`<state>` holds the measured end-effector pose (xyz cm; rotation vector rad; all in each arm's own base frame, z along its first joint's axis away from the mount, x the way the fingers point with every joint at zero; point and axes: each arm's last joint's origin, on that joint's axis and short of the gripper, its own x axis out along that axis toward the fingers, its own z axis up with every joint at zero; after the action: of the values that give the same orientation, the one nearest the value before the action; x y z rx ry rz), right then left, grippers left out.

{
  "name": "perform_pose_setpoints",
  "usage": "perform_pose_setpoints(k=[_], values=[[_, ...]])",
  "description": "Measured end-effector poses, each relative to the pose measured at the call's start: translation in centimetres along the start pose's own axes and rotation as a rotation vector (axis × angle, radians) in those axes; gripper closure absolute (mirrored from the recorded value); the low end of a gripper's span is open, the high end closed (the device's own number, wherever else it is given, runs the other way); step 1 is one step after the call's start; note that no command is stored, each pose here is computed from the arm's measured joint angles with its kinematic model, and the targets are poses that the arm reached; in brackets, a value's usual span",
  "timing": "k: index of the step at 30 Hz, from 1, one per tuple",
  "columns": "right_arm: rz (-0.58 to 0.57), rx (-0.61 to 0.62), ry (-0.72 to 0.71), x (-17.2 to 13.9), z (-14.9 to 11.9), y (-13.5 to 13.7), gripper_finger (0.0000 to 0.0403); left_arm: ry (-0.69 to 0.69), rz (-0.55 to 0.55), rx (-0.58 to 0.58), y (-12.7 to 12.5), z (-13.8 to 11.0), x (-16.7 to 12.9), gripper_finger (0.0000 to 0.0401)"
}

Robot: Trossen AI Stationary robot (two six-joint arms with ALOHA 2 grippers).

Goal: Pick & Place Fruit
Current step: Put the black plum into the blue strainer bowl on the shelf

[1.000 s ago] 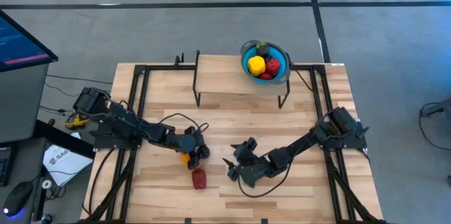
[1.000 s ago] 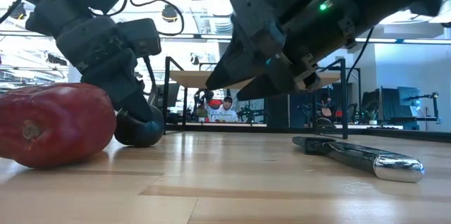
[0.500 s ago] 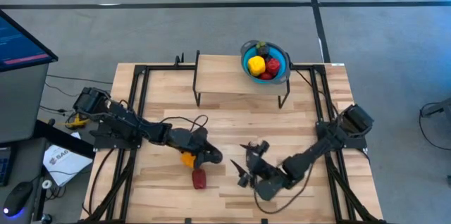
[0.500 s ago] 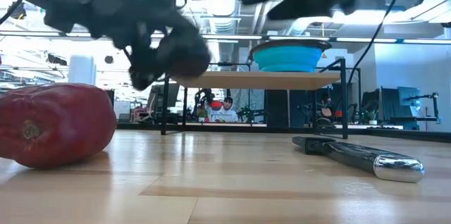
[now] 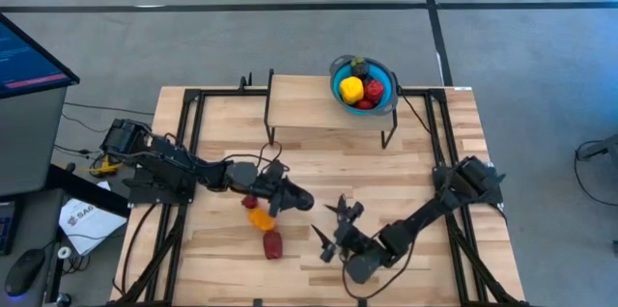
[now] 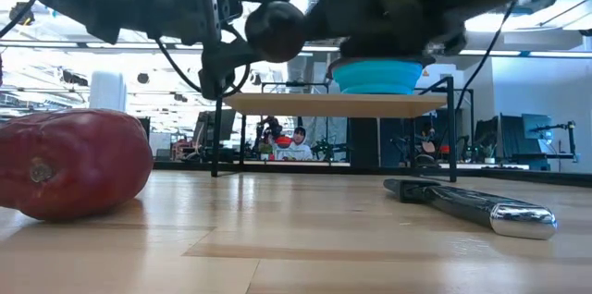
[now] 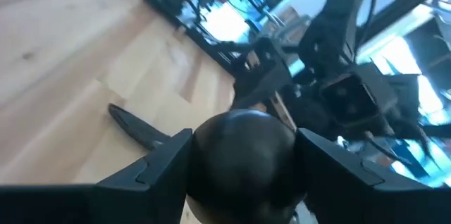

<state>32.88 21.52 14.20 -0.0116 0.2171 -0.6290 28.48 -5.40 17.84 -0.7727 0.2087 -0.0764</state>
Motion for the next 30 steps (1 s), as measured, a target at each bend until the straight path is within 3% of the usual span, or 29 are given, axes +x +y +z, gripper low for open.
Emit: perform_pose_setpoints(k=[9,21,30], values=[[-0.071,0.005,-0.045,3.8,0.8,0.4,0.0092,-0.060,0.022,0.001,-0.1,0.2,0.0,0.0172],[-0.099,0.008,-0.083,4.6,2.8,0.7,0.0095,-0.064,0.015,0.034,-0.2,0.2,0.0,0.0170],[-0.043,-0.014,-0.084,5.5,3.3,0.6,0.0154,-0.053,0.007,0.083,-0.3,0.2,0.0,0.0140]])
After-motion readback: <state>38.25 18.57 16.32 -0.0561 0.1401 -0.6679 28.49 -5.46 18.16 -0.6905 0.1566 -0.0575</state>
